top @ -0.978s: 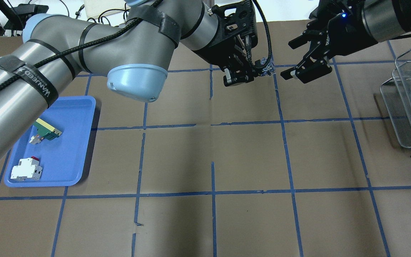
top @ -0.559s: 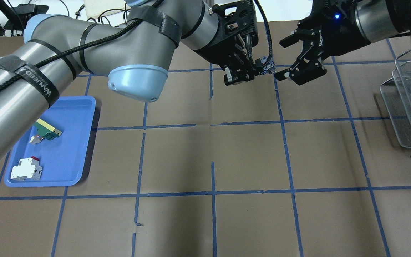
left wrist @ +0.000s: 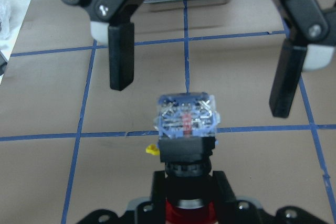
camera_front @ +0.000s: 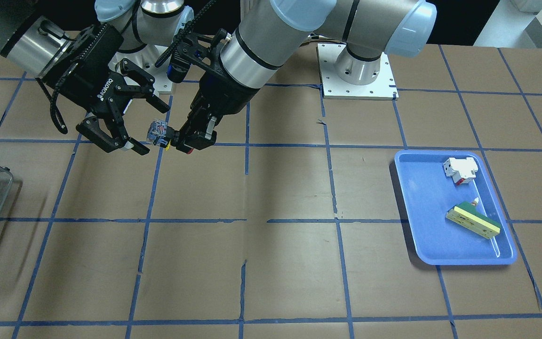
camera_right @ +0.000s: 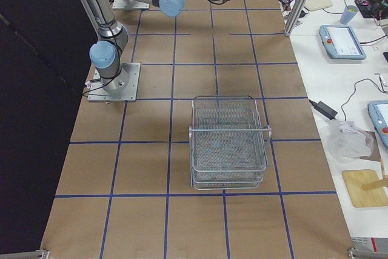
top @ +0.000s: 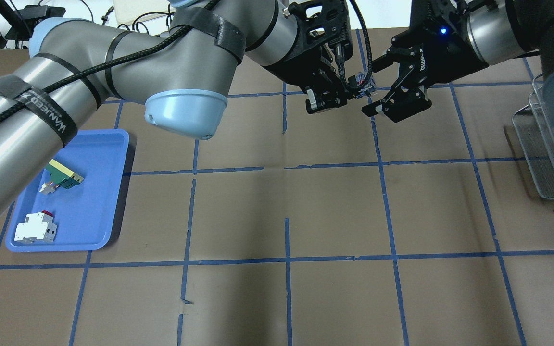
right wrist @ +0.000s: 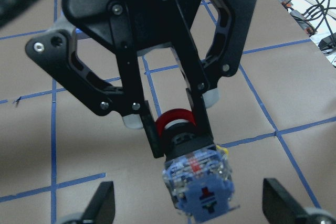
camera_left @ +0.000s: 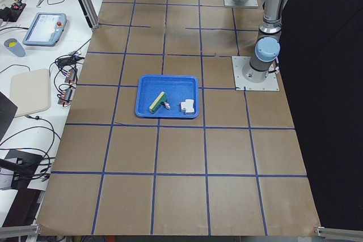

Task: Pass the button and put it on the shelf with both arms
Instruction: 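Close the right gripper on the button's switch block beside the left gripper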

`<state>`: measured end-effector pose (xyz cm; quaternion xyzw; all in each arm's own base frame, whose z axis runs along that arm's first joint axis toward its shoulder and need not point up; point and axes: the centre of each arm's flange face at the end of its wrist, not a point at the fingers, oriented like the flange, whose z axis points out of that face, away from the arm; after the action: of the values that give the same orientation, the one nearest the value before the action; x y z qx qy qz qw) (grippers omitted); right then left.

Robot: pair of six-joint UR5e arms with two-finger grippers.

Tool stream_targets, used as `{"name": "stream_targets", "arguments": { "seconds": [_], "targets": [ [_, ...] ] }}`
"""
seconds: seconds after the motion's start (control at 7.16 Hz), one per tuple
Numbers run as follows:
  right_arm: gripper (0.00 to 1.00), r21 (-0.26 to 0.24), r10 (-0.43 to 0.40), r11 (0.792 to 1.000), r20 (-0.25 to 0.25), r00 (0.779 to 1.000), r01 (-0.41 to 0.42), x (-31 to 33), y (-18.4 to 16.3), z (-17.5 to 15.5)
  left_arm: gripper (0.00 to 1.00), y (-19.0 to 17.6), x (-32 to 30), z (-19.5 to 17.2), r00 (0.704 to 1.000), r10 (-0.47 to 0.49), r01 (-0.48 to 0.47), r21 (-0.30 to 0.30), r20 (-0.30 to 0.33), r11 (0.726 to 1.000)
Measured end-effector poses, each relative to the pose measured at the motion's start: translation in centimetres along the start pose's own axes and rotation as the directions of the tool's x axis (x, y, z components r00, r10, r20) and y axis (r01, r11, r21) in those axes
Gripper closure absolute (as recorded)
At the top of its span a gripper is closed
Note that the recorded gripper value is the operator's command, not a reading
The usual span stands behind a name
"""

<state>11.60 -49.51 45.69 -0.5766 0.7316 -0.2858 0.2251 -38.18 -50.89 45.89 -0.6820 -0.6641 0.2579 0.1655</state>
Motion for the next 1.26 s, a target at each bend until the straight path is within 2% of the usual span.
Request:
{"name": "stream_targets", "arguments": {
  "seconds": [0.42, 0.56, 0.7, 0.84, 0.98, 1.26],
  "targets": [
    [0.0, 0.017, -0.005, 1.0, -0.003, 1.0, 0.005, -0.2, -0.15, 0.05, 1.0, -0.16, 0.18, 0.31, 1.0, -0.002, 0.002, -0.004, -0.003, 1.0],
    [0.06, 0.021, -0.005, 1.0, -0.003, 1.0, 0.005, -0.22, -0.2, 0.04, 1.0, -0.15, 0.17, 0.37, 1.0, -0.002, 0.002, -0.004, -0.004, 1.0],
    [0.32, 0.023, -0.004, 1.0, -0.002, 1.0, 0.004, -0.24, -0.18, 0.1, 1.0, -0.18, 0.17, 0.34, 1.0, -0.002, 0.002, -0.004, -0.003, 1.0],
    [0.67, 0.023, -0.003, 1.0, 0.0, 1.0, 0.003, -0.24, -0.13, 0.15, 1.0, -0.23, 0.21, 0.24, 1.0, -0.001, 0.001, -0.003, -0.002, 1.0],
    [0.96, 0.023, -0.003, 1.0, 0.0, 1.0, 0.003, -0.24, -0.12, 0.16, 1.0, -0.32, 0.28, 0.07, 1.0, 0.0, 0.0, -0.001, 0.0, 1.0],
    [1.0, 0.022, -0.006, 1.0, -0.002, 1.0, 0.006, -0.22, -0.19, 0.05, 1.0, -0.42, 0.39, -0.12, 1.0, 0.004, -0.004, 0.002, 0.002, 1.0]
  ]
}}
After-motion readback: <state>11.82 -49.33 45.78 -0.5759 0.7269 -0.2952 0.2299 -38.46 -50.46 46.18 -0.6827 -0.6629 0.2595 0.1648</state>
